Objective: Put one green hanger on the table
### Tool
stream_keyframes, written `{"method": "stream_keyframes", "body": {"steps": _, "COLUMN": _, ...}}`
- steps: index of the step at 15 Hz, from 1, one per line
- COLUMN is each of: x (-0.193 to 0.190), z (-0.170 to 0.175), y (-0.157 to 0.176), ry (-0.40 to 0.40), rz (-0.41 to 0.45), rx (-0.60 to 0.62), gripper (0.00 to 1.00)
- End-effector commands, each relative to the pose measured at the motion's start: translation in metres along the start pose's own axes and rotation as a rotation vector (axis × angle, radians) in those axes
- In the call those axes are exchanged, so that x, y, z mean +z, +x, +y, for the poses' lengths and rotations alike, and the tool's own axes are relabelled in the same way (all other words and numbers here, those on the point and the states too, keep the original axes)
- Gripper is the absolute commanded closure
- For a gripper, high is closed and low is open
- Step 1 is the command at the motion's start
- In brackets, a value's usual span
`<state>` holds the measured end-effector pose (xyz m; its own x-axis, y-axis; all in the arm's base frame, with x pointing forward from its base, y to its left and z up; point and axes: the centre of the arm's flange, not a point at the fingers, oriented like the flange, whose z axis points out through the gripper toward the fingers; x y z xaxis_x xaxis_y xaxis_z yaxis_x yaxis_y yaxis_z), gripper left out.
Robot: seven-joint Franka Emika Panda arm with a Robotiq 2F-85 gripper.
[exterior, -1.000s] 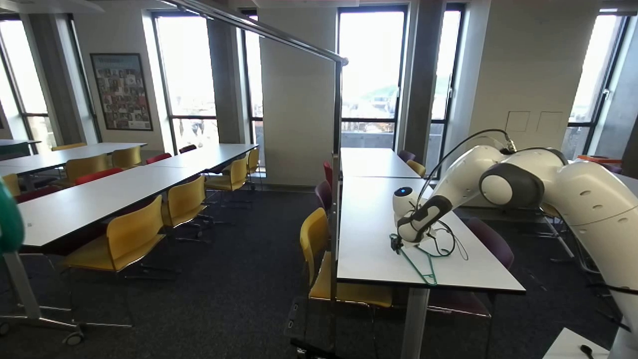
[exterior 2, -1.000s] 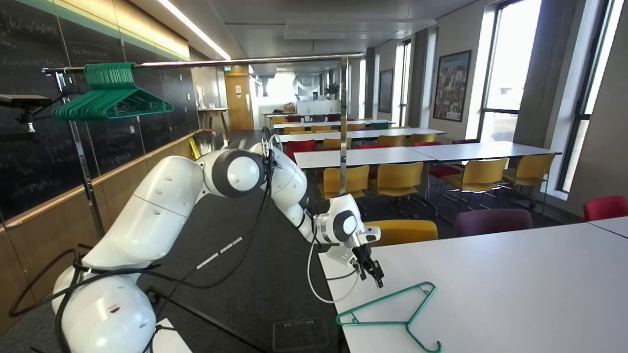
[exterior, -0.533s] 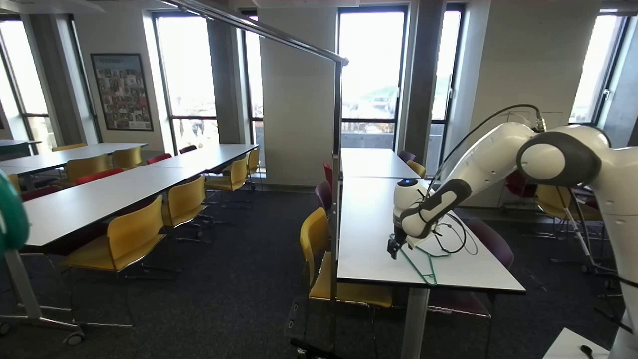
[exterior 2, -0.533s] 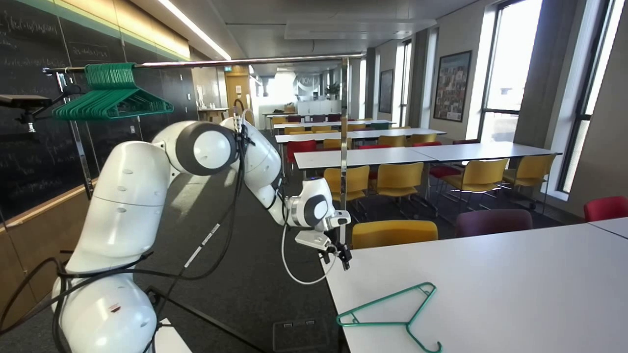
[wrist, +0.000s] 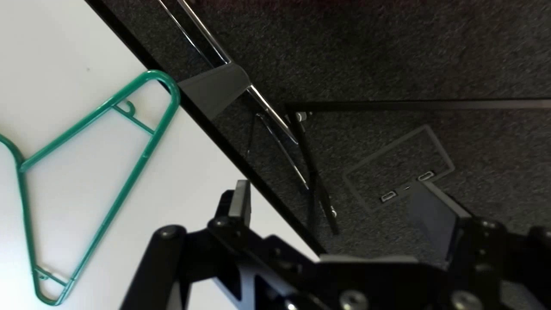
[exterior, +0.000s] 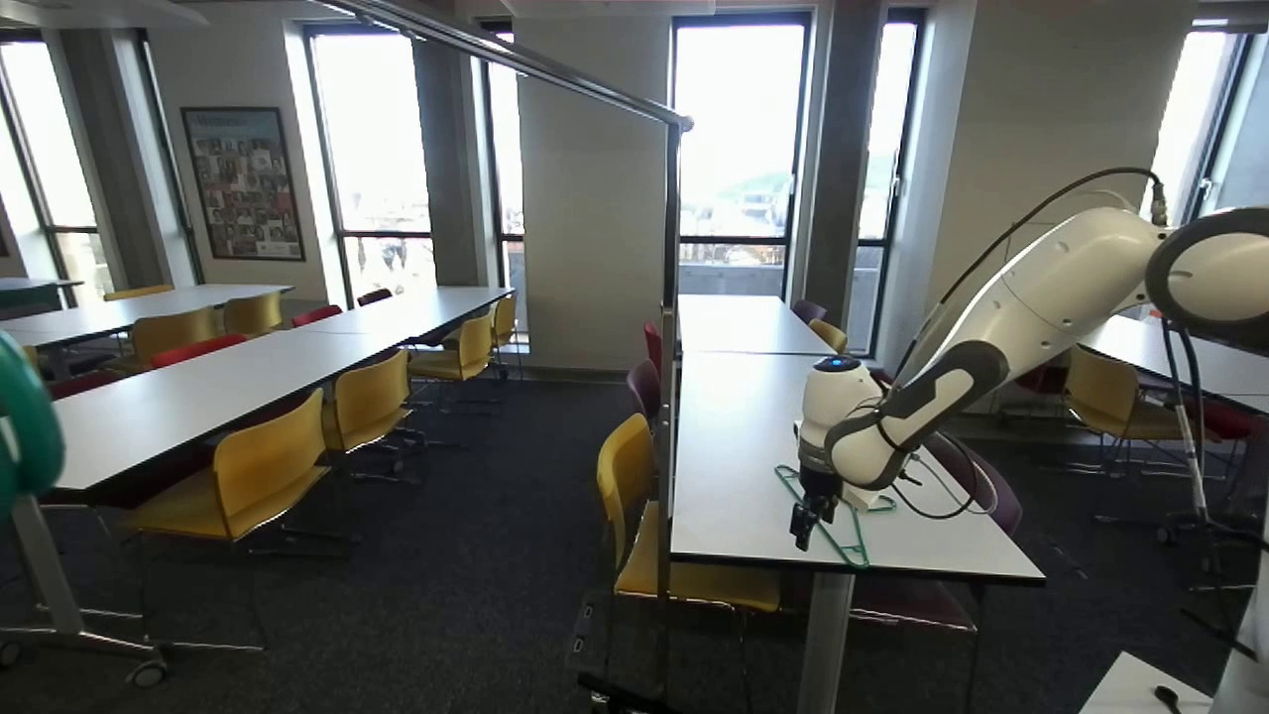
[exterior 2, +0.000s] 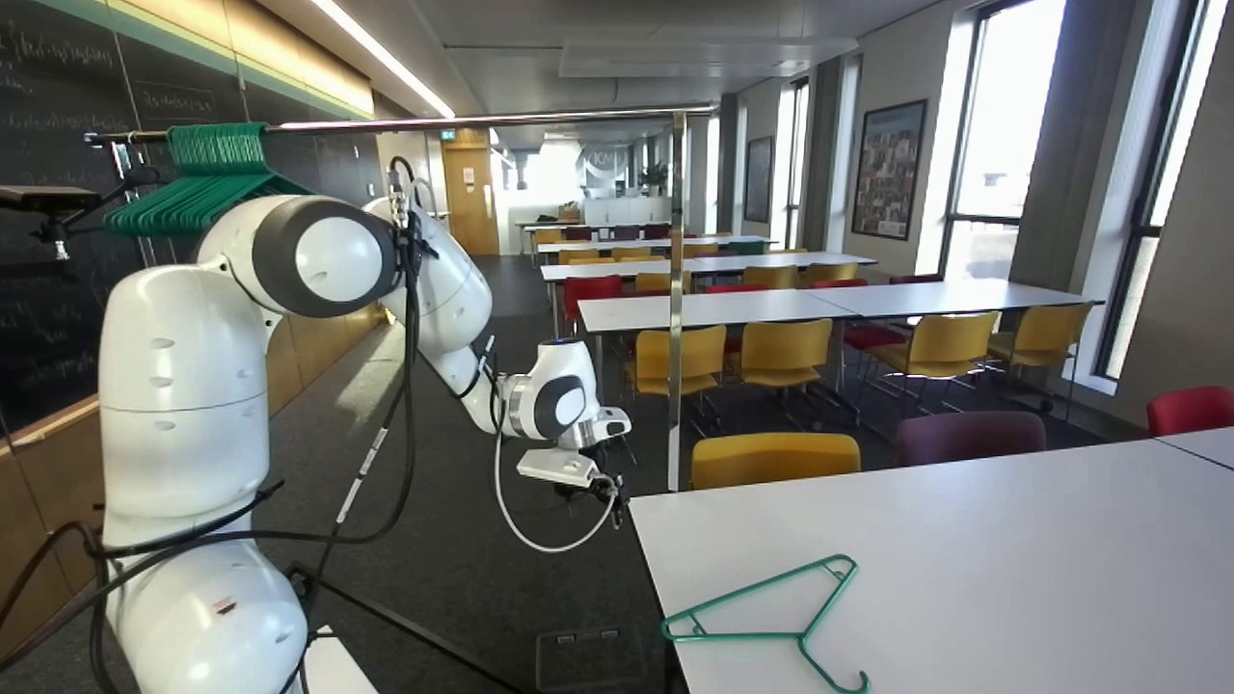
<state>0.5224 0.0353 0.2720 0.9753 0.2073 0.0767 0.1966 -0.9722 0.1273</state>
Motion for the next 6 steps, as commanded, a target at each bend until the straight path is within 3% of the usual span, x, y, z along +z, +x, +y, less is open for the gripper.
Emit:
{"method": "stream_keyframes", "body": {"steps": 1, "x": -0.019, "z": -0.01, "y": -0.026, "ry": 0.069, "rz": 0.016, "rx": -0.106, "gripper": 0.0}}
{"method": "stream_keyframes", "body": {"steps": 2, "x": -0.003, "z": -0.013, "y": -0.008, "ry": 0.034, "rz": -0.002, "rx": -0.056, "gripper": 0.0}}
{"method": "stream_keyframes", "body": {"steps": 6, "x": 0.001, "z": -0.017, "y": -0.01, "ry": 0.04, "rz": -0.011, "rx": -0.064, "gripper": 0.0}}
